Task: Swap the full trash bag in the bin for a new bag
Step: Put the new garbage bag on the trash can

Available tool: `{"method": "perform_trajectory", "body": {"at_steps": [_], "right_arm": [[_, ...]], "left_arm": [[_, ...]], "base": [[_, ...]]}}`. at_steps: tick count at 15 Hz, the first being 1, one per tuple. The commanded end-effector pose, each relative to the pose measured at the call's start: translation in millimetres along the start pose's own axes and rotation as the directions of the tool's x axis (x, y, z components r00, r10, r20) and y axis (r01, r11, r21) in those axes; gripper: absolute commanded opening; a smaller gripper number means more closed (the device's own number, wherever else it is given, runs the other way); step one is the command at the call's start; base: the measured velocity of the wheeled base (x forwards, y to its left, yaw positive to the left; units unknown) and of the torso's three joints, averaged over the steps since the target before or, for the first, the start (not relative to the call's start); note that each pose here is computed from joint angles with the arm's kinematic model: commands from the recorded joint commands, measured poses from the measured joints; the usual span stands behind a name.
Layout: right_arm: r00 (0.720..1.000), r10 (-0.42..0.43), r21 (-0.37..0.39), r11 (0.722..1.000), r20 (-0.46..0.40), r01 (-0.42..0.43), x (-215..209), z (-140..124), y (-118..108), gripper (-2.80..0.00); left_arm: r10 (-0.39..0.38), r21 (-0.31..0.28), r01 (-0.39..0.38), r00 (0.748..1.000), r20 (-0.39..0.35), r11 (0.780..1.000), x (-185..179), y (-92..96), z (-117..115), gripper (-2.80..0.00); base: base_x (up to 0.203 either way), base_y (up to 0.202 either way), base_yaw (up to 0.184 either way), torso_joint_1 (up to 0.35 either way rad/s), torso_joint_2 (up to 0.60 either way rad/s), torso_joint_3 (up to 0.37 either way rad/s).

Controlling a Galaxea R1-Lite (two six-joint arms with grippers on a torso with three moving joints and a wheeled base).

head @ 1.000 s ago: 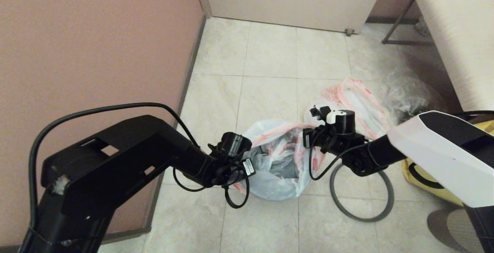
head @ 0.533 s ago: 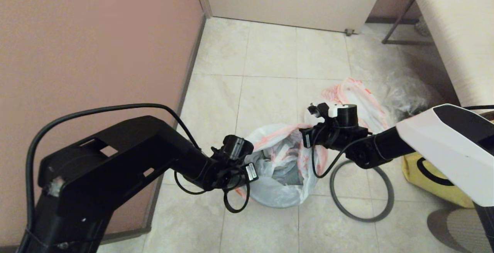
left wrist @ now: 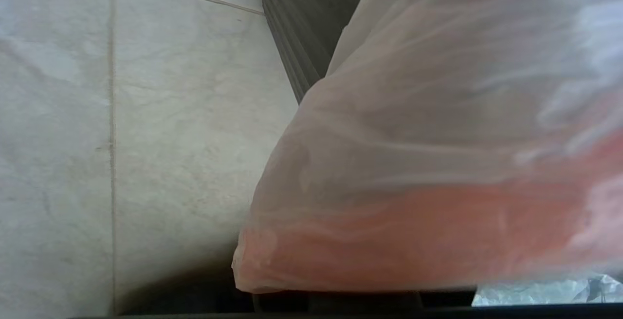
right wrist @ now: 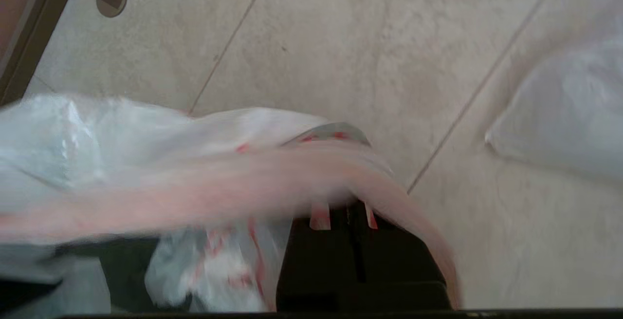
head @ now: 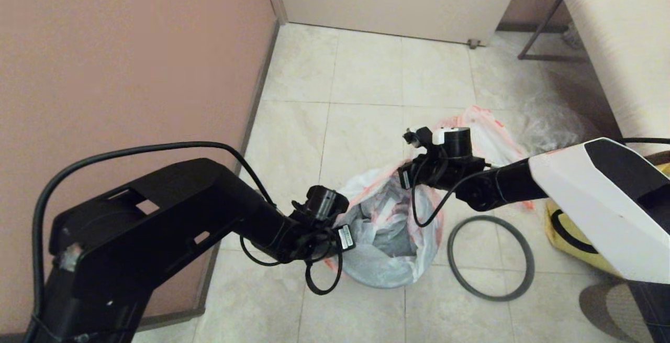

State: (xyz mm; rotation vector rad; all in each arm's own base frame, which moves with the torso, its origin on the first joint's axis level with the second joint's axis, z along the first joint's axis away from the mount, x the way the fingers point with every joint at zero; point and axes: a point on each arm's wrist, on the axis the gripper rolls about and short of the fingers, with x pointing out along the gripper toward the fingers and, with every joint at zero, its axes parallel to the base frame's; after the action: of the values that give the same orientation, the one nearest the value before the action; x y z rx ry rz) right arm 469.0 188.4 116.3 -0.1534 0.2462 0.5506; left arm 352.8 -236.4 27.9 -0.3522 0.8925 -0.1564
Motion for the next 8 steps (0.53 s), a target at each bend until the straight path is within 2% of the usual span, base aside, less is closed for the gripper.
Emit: {"method": "perform_trajectory", "body": {"at_steps": [1, 4, 8], "right_arm": [[1.000, 0.005, -0.016, 1.000, 0.002, -0.005, 10.0, -1.3, 1.2, -2.80], [0.999, 0.038, -0.039, 0.998, -0.025, -0.039, 18.3, 1.5, 11.3, -2.80], [0.997, 0.075, -0.074, 0.994, -0.014, -0.076, 20.2, 6.9, 28.0, -2.80]], "left_arm": [[-0.001, -0.002, 0.001, 1.000, 0.000, 1.000, -0.3, -0.4, -0.4, -2.80], [-0.002, 0.002, 0.002, 1.000, -0.001, 1.000, 0.0, -1.4, -1.4, -2.80], [-0.001, 0.021, 0.001, 1.000, -0.008, 1.000, 2.6, -2.8, -5.2, -2.80]], "base": [[0.000, 0.000, 0.000, 0.000, 0.00, 0.000], [0.000, 0.000, 0.000, 0.000, 0.00, 0.000], [0.000, 0.000, 0.000, 0.000, 0.00, 0.000]]}}
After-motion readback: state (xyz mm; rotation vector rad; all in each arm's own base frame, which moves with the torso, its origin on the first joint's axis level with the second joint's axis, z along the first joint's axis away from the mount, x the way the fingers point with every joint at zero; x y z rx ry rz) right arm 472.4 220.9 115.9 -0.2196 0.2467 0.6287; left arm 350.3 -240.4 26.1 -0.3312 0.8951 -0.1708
